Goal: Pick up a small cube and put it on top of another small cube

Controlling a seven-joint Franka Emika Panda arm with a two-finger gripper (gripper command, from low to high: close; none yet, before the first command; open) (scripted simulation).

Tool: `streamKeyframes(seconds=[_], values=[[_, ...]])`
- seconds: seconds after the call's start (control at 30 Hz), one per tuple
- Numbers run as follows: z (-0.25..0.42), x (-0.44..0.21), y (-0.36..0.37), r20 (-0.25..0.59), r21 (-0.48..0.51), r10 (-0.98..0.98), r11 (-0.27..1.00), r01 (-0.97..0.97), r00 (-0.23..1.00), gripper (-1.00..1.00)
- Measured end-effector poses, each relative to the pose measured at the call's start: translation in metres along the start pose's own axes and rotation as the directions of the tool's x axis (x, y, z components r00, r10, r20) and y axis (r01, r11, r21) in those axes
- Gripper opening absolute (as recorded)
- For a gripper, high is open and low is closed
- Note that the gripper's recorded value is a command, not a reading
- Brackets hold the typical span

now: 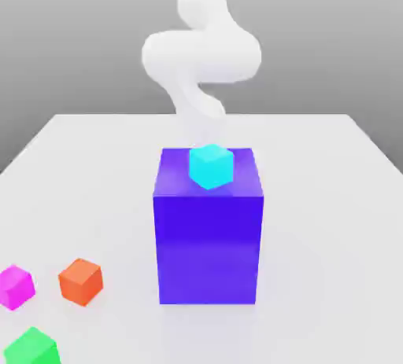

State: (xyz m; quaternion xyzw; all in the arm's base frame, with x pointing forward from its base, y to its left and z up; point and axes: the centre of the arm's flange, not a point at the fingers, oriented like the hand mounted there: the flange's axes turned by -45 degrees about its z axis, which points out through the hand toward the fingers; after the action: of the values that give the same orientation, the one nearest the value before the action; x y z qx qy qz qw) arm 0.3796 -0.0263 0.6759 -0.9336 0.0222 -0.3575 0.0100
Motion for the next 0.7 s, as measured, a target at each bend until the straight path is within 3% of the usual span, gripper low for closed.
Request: streamKeyframes(seconds=[0.33,0.7], values=[[0.179,-0.047,0.119,0.256,-0.05,0.164,0.987,-0.156,0.953,0.0],[0.309,-0.197,0.257,0.47,-0.218,0.377,0.926,-0.309,0.798,0.0]])
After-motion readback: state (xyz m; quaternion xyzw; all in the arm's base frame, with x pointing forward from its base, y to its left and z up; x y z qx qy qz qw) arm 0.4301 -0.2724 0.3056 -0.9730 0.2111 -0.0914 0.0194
